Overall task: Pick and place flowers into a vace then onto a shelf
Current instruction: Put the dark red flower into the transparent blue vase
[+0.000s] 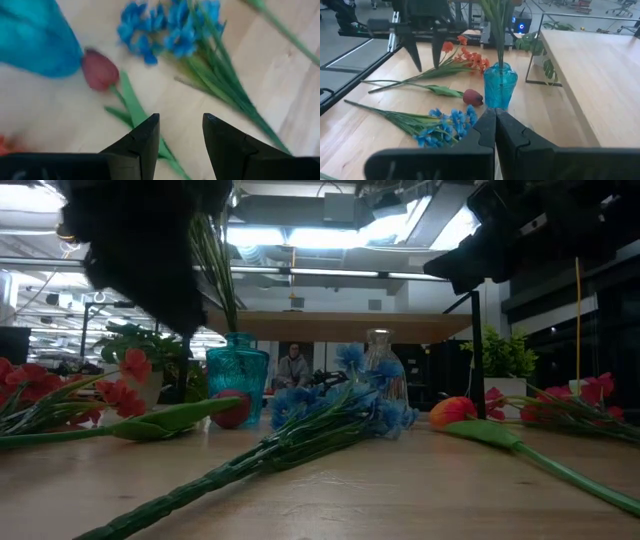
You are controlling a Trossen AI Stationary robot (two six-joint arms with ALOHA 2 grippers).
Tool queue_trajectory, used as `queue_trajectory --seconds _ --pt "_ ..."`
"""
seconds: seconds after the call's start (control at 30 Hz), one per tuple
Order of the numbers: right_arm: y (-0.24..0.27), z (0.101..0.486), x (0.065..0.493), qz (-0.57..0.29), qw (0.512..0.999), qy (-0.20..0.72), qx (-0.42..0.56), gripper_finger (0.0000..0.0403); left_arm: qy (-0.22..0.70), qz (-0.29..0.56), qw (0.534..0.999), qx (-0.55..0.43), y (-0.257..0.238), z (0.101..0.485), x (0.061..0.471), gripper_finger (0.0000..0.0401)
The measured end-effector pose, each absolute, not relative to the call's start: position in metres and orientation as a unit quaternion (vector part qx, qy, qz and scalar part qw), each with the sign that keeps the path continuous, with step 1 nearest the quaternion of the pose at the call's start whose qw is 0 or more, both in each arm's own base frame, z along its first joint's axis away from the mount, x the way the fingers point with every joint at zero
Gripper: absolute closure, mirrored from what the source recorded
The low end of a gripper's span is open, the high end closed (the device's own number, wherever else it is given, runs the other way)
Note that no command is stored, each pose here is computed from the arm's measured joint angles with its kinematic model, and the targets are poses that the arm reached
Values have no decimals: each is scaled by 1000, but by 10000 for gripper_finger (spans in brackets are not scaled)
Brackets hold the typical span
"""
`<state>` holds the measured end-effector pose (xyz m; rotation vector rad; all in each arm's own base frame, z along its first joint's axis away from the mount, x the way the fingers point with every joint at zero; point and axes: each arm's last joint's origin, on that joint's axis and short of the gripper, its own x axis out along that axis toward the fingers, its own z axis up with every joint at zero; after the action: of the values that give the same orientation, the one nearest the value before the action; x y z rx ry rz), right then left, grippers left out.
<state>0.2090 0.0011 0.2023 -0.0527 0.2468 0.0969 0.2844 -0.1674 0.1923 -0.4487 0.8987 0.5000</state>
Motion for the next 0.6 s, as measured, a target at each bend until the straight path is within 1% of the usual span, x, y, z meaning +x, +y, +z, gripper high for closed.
queue_trajectory --seconds 0.33,0.47,0.6 --pt "1 202 209 49 990 125 -36 398 516 233 786 -248 -177 151 290 258" --pt "1 202 209 49 990 125 -35 398 535 234 772 -251 -179 141 290 258" --pt "1 202 209 49 990 124 -35 398 536 237 768 -257 -179 140 291 258"
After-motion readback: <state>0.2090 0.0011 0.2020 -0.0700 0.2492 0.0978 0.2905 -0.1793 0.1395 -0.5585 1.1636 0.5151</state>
